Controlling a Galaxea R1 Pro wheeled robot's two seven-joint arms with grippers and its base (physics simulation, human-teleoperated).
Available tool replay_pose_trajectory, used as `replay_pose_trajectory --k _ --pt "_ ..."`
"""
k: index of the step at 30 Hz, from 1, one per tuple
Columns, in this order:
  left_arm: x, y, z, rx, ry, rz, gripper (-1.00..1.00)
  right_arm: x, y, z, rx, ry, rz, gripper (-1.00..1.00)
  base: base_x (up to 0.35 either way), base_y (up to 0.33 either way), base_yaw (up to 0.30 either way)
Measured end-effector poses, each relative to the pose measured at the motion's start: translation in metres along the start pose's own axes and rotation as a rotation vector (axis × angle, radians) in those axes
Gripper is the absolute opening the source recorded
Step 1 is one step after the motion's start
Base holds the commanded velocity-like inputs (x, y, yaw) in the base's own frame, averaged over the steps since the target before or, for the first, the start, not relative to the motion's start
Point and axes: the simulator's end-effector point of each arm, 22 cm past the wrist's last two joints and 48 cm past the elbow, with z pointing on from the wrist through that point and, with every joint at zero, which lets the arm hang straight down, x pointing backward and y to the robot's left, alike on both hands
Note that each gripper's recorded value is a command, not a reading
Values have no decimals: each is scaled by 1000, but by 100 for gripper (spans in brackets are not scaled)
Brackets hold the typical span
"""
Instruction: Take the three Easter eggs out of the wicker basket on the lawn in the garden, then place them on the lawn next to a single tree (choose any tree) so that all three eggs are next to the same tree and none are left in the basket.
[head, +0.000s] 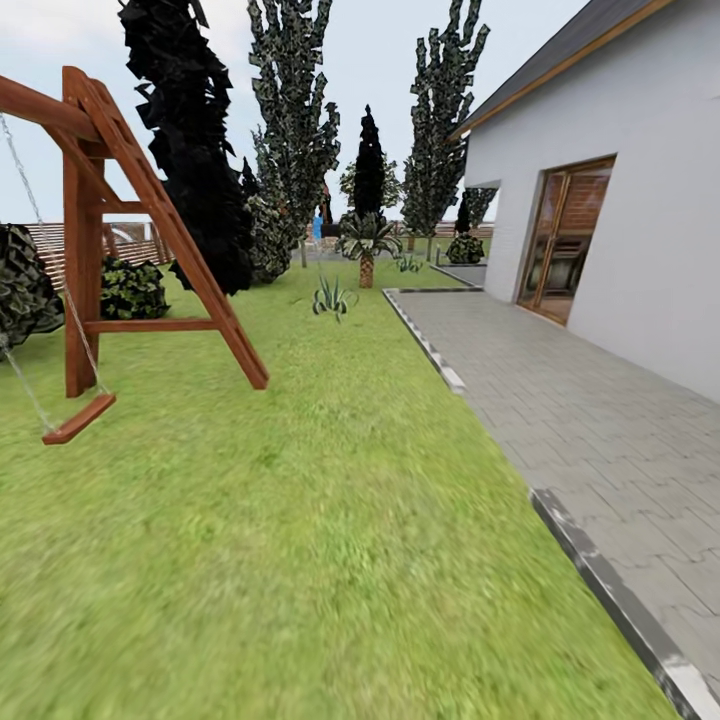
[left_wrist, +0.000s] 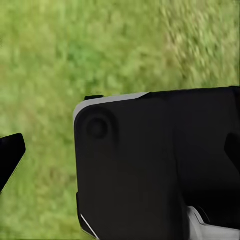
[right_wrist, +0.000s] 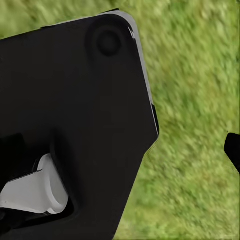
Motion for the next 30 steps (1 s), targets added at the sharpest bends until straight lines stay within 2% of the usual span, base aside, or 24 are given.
replay_pose_trajectory --k 11,30 --pt "0 0 0 0 0 0 100 0 -1 0 5 -1 1 100 337 0 130" --pt "0 0 0 0 0 0 100 -4 -4 0 7 -8 -7 100 337 0 9"
